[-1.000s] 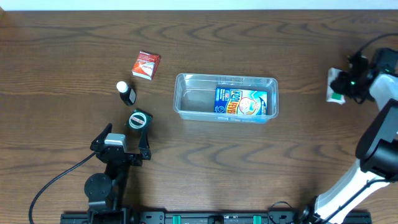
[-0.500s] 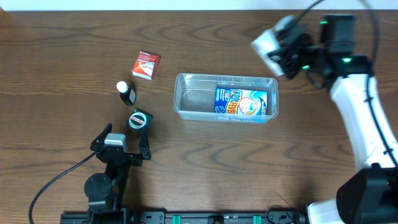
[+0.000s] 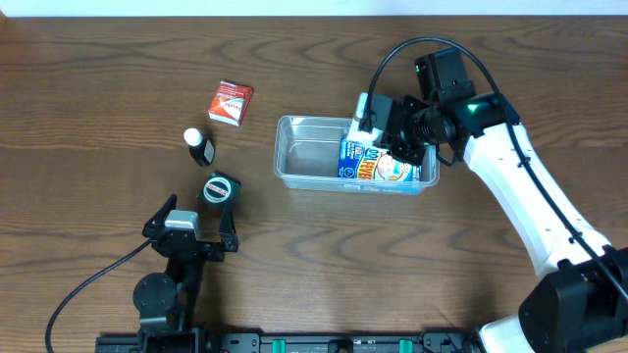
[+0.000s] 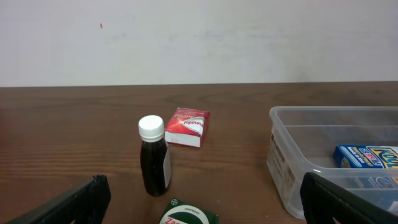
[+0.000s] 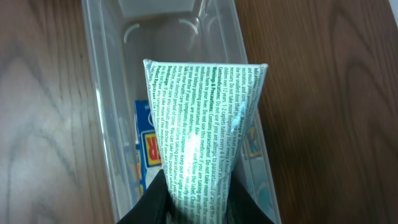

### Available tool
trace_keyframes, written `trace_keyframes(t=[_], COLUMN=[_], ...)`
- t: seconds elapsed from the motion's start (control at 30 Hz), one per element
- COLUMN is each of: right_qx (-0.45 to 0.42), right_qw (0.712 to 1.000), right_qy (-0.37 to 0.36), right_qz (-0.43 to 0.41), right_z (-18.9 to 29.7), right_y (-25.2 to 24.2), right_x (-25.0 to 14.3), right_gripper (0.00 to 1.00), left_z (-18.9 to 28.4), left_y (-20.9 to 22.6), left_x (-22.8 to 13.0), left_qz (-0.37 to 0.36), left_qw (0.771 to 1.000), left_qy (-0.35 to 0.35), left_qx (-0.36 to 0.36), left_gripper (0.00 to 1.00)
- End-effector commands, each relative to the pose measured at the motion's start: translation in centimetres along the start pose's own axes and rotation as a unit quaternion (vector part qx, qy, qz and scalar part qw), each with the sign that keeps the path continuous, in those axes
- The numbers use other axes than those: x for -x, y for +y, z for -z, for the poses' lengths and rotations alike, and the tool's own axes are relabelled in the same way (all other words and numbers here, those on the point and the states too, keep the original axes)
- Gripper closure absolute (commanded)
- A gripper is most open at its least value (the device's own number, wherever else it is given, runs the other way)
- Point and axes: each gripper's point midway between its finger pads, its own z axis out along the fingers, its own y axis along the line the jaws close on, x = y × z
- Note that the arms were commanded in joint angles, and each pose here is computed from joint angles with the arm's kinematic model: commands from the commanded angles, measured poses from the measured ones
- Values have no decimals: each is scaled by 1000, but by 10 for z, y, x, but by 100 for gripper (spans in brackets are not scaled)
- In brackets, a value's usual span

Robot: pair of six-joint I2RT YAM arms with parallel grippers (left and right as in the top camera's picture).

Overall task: Pack container
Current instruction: 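Carry the white-green box into the container beside the blue box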

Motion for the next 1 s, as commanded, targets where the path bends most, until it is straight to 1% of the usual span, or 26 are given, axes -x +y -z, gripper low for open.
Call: trace_keyframes(t=[0.0, 0.3, 0.43, 0.97], right_qx=[20, 63, 67, 14], right_qw=[999, 990, 984, 987], right_qy=[21, 43, 51, 46], right_qz=[26, 120, 158, 156], right_z=[-14, -33, -41, -61], right_y=[9, 35, 40, 21], right_x=[-16, -46, -58, -85], right_gripper=[99, 99, 99, 99], left_z=[-1, -1, -1, -1], left_y=[-1, -1, -1, -1], left_x=[-17, -17, -17, -17], left_qz=[9, 9, 9, 9], left_qw=[1000, 1000, 1000, 1000], left_qy=[25, 25, 25, 25], left_qx=[-5, -5, -5, -5], left_gripper=[2, 2, 2, 2])
